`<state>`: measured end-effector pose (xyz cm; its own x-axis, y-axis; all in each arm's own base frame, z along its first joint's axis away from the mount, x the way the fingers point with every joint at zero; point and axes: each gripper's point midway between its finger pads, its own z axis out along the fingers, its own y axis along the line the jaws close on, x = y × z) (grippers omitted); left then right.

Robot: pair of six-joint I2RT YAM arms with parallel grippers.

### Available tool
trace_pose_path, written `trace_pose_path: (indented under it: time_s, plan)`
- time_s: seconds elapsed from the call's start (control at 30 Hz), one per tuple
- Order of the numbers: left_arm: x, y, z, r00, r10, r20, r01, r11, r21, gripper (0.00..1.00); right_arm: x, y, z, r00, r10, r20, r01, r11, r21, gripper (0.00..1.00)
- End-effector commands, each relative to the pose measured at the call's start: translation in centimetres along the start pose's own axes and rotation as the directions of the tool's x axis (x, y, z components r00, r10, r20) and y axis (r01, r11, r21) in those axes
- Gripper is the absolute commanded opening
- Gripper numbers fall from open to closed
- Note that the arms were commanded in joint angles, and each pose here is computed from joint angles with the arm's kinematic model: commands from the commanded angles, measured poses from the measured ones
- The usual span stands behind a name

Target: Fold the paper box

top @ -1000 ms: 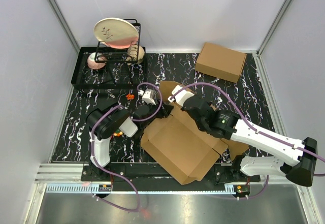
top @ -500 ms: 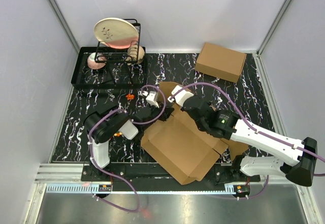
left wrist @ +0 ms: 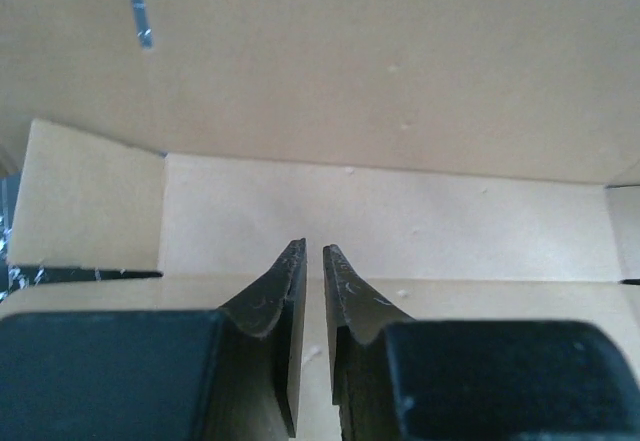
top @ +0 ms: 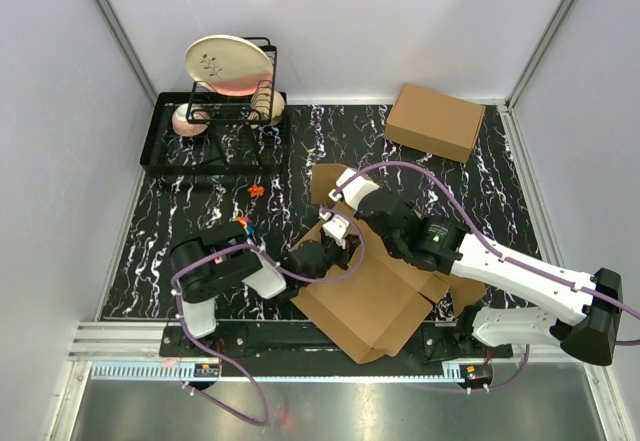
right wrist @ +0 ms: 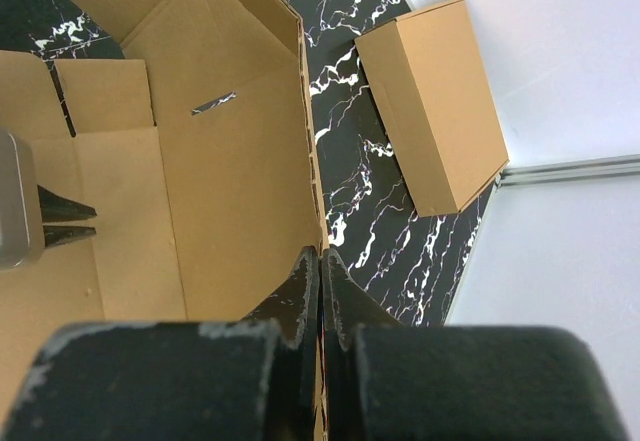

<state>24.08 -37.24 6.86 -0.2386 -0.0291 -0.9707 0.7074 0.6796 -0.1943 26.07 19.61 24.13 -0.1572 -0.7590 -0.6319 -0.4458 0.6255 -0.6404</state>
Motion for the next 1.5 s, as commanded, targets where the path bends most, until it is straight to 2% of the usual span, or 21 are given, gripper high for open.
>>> trace_pose_path:
  time_s: [0.0, 0.17, 0.27, 0.4, 0.57, 0.7, 0.83, 0.97, 1.03, 1.07, 1.13, 1.17, 1.33, 1.37, 1.47]
  plan:
    - [-1.1, 2.8, -0.8, 0.996, 0.022, 0.088, -0.008, 0.988, -0.156, 0.15, -1.3, -0.1, -0.4, 0.998, 0.05, 0.033, -0.05, 0.999, -0.009, 0.0]
    - [-5.4, 3.8, -3.2, 0.979, -0.024, 0.204, 0.066, 0.977, -0.202, 0.2, -1.4, -0.3, -0.7, 0.998, 0.058, 0.038, -0.058, 0.998, -0.008, 0.0]
    - [-9.1, 4.2, -4.9, 0.95, -0.085, 0.3, 0.145, 0.972, -0.184, 0.31, -1.4, -0.3, -0.7, 0.997, 0.061, 0.039, -0.061, 0.998, -0.009, 0.0]
    - [-12.7, 4.6, -6.2, 0.924, -0.163, 0.345, 0.23, 0.96, -0.161, 0.5, -0.8, -0.2, -0.5, 0.999, 0.04, 0.029, -0.04, 0.999, -0.003, 0.0]
    - [-16.4, 6.4, -7.9, 0.897, -0.173, 0.407, 0.286, 0.929, -0.235, 0.62, 0.4, -0.1, 0.1, 0.999, -0.034, 0.005, 0.033, 0.999, 0.032, 0.0]
    - [-16.1, 9.7, -7.2, 0.919, -0.181, 0.349, 0.309, 0.882, -0.356, 0.69, 0.4, 0.2, 0.3, 0.999, -0.049, -0.004, 0.049, 0.998, 0.033, 0.0]
    - [-14.1, 11.8, -6.1, 0.921, -0.234, 0.31, 0.342, 0.867, -0.363, 0.77, -0.1, 0.3, 0.3, 0.999, -0.045, 0.008, 0.045, 0.999, 0.022, 0.0]
    - [-13.7, 13.8, -5.0, 0.917, -0.222, 0.332, 0.339, 0.873, -0.352, 0.79, -0.6, 0.5, 0.1, 0.999, -0.042, 0.021, 0.042, 0.999, 0.001, 0.0]
    - [-12.6, 14.1, -4.0, 0.93, -0.218, 0.294, 0.315, 0.888, -0.336, 0.78, -0.8, 0.6, 0.1, 0.999, -0.045, 0.025, 0.045, 0.999, -0.006, 0.0]
    - [-13.4, 14.2, -3.6, 0.925, -0.206, 0.319, 0.309, 0.896, -0.318, 0.78, -0.8, 0.6, 0.0, 0.999, -0.047, 0.027, 0.047, 0.999, -0.007, 0.0]
    - [-12.7, 14.6, -2.6, 0.937, -0.177, 0.301, 0.273, 0.909, -0.316, 0.77, -0.7, 0.5, 0.0, 0.998, -0.053, 0.025, 0.053, 0.999, -0.005, 0.0]
    - [-13.5, 14.8, -2.3, 0.928, -0.165, 0.333, 0.271, 0.914, -0.303, 0.77, -0.6, 0.5, 0.0, 0.998, -0.057, 0.022, 0.058, 0.998, -0.007, 0.0]
    - [-13.4, 15.2, -0.6, 0.931, -0.122, 0.343, 0.218, 0.941, -0.259, 0.78, -0.7, 0.7, -0.2, 0.998, -0.053, 0.029, 0.054, 0.998, -0.023, 0.0]
    - [-14.3, 15.1, -0.9, 0.916, -0.104, 0.387, 0.206, 0.951, -0.232, 0.78, -0.6, 0.8, -0.2, 0.998, -0.056, 0.027, 0.057, 0.998, -0.027, 0.0]
    - [-14.8, 14.8, -1.0, 0.9, -0.088, 0.427, 0.173, 0.971, -0.164, 0.79, -0.7, 0.8, -0.2, 0.998, -0.056, 0.03, 0.057, 0.998, -0.03, 0.0]
